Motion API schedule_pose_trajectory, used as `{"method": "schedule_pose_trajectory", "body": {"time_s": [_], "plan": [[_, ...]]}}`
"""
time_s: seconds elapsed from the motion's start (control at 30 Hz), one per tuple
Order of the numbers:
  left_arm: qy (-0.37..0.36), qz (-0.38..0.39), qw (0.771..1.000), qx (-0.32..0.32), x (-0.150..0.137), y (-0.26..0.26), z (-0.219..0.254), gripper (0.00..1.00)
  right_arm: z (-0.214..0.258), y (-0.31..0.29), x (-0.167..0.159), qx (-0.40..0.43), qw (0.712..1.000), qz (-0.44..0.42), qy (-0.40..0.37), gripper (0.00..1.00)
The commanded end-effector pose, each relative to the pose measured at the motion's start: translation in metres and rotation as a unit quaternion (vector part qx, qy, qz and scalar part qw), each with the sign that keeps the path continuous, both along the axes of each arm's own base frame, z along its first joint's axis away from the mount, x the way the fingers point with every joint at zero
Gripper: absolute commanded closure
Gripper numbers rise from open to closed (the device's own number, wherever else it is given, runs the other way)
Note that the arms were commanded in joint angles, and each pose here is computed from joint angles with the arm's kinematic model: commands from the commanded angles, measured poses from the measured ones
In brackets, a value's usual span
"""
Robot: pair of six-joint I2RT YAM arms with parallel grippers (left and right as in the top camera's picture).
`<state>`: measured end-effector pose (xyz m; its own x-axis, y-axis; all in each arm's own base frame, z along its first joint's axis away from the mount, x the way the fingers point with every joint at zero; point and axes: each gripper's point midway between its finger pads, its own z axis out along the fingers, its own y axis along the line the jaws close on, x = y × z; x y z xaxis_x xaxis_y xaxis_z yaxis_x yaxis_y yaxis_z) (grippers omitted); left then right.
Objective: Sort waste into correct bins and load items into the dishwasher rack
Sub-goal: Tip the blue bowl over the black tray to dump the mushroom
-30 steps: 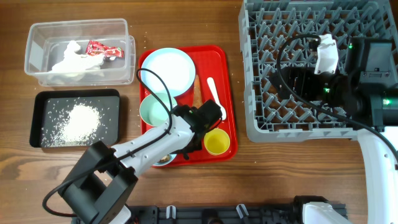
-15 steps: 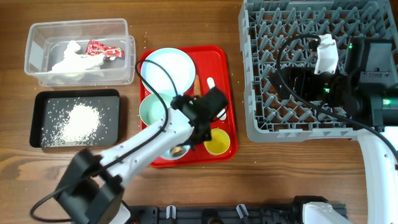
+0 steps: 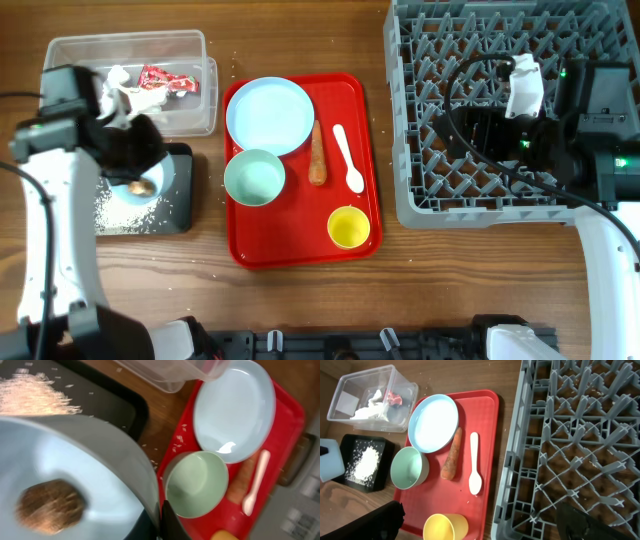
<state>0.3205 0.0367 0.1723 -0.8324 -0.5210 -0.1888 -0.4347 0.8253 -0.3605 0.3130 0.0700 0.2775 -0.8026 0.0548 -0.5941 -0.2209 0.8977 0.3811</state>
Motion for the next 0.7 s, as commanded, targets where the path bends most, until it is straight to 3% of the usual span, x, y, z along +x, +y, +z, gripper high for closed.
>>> {"method": "schedule_pose_trajectory", "body": {"time_s": [0.0,0.17,0.33,0.67], "plan": [[-0.107,-0.089,0.978,-0.154,0.017,0.005,0.013,0.96,0.005,-0.001,0.004,-0.004,1.0,0.002,-0.009,0.0],[-0.217,-0.054,0.926,-0.305,0.029,0.045,0.022,0.96,0.004,-0.001,0.003,-0.004,1.0,0.002,-0.007,0.0],[-0.292,0.016,0.875,-0.386,0.027,0.088,0.041,0.96,0.003,-0.001,0.001,-0.004,1.0,0.002,-0.003,0.0],[-0.303,0.055,0.848,-0.432,0.023,0.1,0.055,0.96,0.003,-0.001,0.001,-0.004,1.0,0.002,-0.003,0.0]]}}
